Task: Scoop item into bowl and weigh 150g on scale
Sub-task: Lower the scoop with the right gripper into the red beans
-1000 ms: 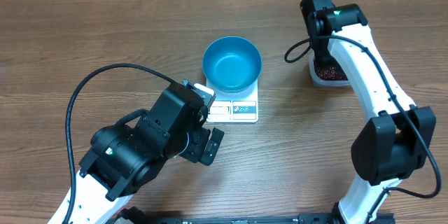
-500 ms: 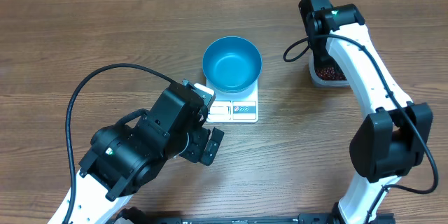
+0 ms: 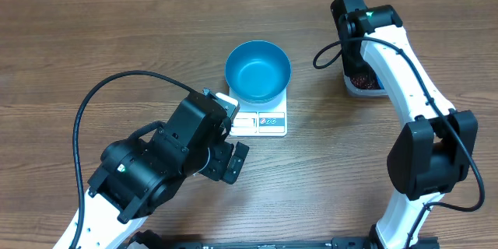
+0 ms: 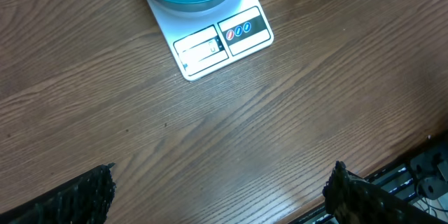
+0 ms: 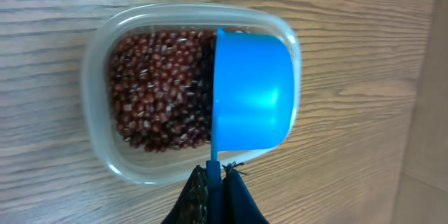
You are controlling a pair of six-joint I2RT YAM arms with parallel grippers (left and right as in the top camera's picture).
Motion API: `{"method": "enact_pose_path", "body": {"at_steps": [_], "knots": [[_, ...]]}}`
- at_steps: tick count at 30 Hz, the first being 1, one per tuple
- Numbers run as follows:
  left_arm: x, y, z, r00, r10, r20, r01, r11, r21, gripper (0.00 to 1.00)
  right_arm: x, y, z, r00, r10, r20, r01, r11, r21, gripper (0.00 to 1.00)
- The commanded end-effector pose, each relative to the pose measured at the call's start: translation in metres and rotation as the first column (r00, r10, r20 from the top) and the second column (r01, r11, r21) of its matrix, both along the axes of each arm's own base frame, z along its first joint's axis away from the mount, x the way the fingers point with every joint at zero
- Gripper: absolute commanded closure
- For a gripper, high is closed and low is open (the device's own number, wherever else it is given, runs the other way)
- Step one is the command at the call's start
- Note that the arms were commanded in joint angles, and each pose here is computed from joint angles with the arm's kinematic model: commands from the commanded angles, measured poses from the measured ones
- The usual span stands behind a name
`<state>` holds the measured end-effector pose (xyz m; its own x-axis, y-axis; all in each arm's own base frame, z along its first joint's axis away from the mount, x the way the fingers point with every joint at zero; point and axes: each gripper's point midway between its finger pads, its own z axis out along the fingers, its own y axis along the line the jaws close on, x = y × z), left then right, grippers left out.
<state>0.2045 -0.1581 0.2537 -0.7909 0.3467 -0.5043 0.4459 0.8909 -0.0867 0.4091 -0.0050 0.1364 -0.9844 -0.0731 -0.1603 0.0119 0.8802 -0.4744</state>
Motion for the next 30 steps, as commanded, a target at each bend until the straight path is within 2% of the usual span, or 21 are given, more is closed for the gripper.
{"method": "enact_pose_path", "body": {"at_steps": [1,11,14,22,30], "knots": [[0.000,-0.001,0.006,1.000,-0.014,0.017,0.014,1.000,-0.007,0.00,0.003,0.014,-0.009,0.999,0.025,-0.021,-0.023,0.996,0.089,0.96],[0.000,-0.001,0.006,1.000,-0.014,0.017,0.014,1.000,-0.007,0.00,0.004,0.029,-0.014,0.998,0.059,-0.032,-0.053,0.982,0.179,0.96],[0.000,-0.001,0.006,1.000,-0.014,0.017,0.014,1.000,-0.007,0.00,0.003,0.040,-0.018,0.994,0.096,-0.044,-0.081,0.963,0.256,0.96],[0.001,-0.001,0.006,1.000,-0.014,0.017,0.014,1.000,-0.007,0.00,0.012,0.039,-0.020,0.998,0.068,-0.013,-0.059,0.936,0.348,0.96],[0.001,-0.001,0.006,1.000,-0.014,0.017,0.014,1.000,-0.007,0.00,0.016,0.041,-0.021,0.997,0.075,-0.001,-0.064,0.861,0.504,0.96]]}}
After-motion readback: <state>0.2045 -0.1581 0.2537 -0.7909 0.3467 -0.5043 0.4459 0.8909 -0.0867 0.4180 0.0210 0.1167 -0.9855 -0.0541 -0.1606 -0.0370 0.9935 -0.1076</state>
